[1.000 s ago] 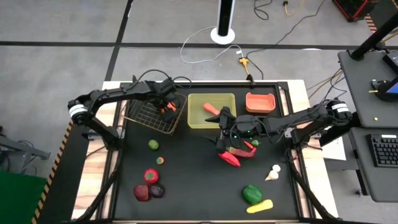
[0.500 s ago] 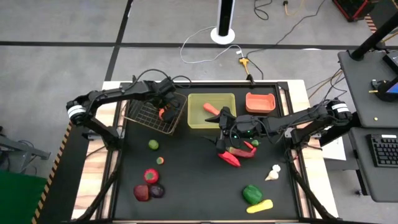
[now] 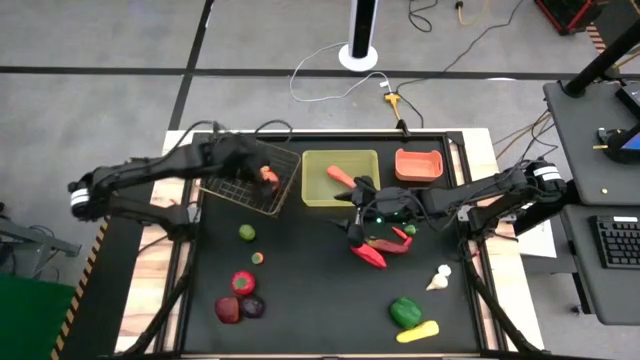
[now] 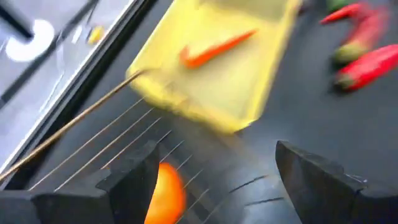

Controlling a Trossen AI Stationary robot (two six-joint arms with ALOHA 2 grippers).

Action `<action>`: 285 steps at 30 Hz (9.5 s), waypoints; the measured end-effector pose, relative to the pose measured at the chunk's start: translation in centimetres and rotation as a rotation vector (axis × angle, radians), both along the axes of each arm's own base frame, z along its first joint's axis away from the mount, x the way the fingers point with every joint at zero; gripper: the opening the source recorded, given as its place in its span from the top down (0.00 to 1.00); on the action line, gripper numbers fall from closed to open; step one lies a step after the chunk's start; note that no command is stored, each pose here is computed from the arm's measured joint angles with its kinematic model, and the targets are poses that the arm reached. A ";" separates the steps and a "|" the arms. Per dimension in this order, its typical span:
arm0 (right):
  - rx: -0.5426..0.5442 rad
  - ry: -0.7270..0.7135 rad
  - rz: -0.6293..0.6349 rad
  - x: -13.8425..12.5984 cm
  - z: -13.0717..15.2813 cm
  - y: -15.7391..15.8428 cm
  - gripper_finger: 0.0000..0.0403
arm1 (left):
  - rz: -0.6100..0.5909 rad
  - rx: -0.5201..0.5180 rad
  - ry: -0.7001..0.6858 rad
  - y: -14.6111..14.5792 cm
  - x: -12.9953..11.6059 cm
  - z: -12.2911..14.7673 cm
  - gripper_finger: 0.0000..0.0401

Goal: Sort produce into baskets
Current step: Put the jalapeno pepper into the orange bin, then put the chili pepper into the yellow bin

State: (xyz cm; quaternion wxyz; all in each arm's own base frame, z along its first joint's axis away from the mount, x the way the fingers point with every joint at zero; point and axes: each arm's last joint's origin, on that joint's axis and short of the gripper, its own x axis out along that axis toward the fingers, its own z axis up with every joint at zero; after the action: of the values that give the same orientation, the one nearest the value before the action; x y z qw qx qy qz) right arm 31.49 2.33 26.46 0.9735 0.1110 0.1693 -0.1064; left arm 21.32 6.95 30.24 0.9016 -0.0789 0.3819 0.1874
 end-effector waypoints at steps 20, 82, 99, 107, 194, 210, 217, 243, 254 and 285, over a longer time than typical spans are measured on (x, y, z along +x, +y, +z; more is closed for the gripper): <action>0.243 0.412 -0.200 -2.0 -0.4 -0.2 0.12 | -0.121 0.086 -0.231 -9.6 -2.5 -0.7 0.25; -0.037 1.220 0.125 -9.8 -8.6 -0.6 0.22 | -0.185 0.217 -0.183 -10.5 -2.0 -0.7 0.25; 0.034 1.228 0.019 -10.5 -9.6 -0.7 0.34 | -0.199 0.232 -0.176 -10.5 -2.0 -0.7 0.25; 0.055 1.220 -0.012 -10.5 -9.9 -0.7 0.31 | -0.199 0.232 -0.176 -10.5 -2.0 -0.7 0.25; 0.322 0.789 -0.862 -10.9 0.5 -18.6 0.81 | -0.109 0.123 -0.200 -10.9 -0.9 -1.4 0.25; 0.353 0.934 -0.868 -11.6 -4.9 -18.2 0.76 | -0.105 0.118 -0.202 -10.8 -0.9 -1.3 0.25; 0.354 0.924 -0.872 -11.5 -4.9 -18.2 0.66 | -0.105 0.118 -0.202 -10.8 -0.9 -1.3 0.25; 0.273 0.705 -0.592 -8.1 0.7 -13.3 0.59 | -0.108 0.125 -0.165 -11.0 -0.2 -2.1 0.25; 0.193 0.720 -0.368 -6.1 0.9 -7.5 0.56 | -0.132 0.111 -0.116 -11.3 0.5 -3.1 0.25; 0.045 1.090 0.077 -5.9 -7.6 4.6 0.35 | -0.134 0.109 -0.118 -11.4 0.7 -3.1 0.25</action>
State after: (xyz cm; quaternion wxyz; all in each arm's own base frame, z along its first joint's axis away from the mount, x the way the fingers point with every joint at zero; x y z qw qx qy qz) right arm 25.55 6.95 18.91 0.7453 0.0541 0.6556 -0.1090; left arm 22.03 -4.44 27.11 0.9359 -0.0150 0.3219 0.1423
